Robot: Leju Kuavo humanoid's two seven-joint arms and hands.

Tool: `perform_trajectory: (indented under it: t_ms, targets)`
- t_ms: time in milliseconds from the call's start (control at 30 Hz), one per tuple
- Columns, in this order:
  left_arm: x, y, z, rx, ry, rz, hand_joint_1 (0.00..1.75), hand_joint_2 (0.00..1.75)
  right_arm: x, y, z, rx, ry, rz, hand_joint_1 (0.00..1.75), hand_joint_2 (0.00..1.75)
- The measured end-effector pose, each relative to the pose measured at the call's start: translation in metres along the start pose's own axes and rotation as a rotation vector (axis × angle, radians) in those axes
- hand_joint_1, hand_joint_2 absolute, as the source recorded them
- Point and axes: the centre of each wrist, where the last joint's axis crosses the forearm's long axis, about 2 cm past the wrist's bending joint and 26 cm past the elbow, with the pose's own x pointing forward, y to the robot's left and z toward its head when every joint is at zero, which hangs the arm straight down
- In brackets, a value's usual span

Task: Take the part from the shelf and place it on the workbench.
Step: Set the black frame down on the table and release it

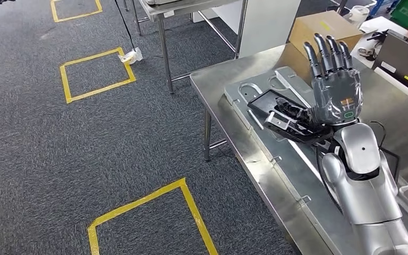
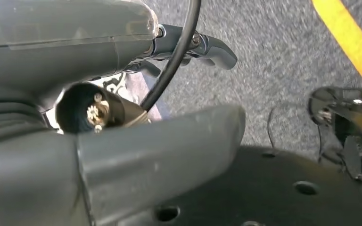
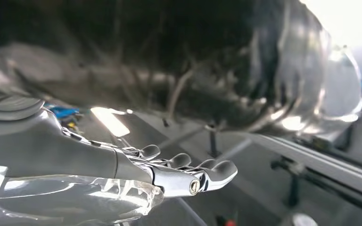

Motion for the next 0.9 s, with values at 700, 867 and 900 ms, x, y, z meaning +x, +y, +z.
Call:
perform_trajectory:
  t_ms: [700, 867, 900]
  targets:
    - [0.005, 0.0, 0.001, 0.028, -0.005, -0.108, 0.0, 0.0, 0.086, -0.003, -0.004, 0.038, -0.247, -0.082, 0.0, 0.0]
    - [0.008, 0.001, 0.002, 0.063, -0.013, -0.176, 0.0, 0.0, 0.111, -0.004, -0.004, 0.033, -0.277, -0.107, 0.0, 0.0]
    - [0.008, 0.001, 0.002, 0.066, -0.012, -0.185, 0.0, 0.0, 0.114, -0.004, -0.004, 0.033, -0.278, -0.113, 0.0, 0.0]
